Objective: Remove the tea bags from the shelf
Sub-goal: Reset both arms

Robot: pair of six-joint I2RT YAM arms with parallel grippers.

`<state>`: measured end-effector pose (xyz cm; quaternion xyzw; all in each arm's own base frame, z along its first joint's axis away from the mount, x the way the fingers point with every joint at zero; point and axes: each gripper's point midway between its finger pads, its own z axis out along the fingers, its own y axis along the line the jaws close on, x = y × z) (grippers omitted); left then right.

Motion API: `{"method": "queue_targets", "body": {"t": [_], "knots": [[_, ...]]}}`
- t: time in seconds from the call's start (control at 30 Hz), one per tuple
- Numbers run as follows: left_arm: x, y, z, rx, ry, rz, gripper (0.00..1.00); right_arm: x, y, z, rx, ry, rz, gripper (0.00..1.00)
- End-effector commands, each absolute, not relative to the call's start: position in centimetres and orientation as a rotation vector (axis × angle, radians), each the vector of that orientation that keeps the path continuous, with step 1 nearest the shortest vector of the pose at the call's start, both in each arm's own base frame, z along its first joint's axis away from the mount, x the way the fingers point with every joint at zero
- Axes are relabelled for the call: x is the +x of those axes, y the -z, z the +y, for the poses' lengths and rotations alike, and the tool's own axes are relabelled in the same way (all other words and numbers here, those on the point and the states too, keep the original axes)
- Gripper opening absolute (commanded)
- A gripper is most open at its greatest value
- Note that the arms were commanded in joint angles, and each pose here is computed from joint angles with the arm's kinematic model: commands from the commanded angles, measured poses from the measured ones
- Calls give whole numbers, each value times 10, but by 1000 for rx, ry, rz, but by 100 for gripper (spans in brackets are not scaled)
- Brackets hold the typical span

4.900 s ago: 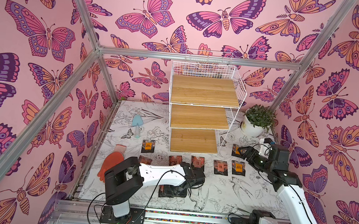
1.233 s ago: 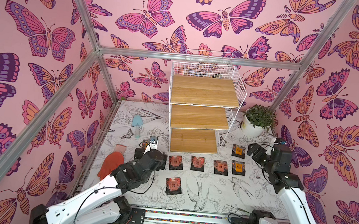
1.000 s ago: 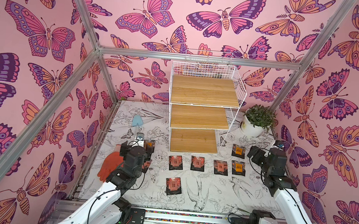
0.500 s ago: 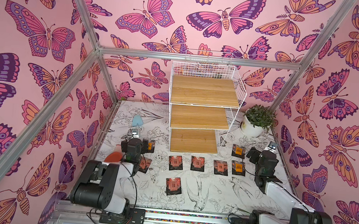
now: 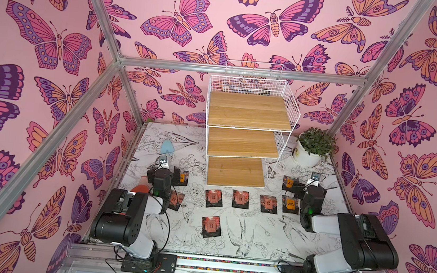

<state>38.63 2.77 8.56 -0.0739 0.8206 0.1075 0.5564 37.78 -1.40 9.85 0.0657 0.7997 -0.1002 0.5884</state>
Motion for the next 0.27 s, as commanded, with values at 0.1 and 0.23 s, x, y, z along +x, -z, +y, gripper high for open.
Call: {"method": "queue_targets", "body": {"t": [0.1,0.23], "knots": [[390,-91,28,-174,-234,1921,100,380,-102,-14,147,225,1855,99],[389,-90,28,-173,-220,1924,100,380,-102,-13,145,224,1858,99]]}}
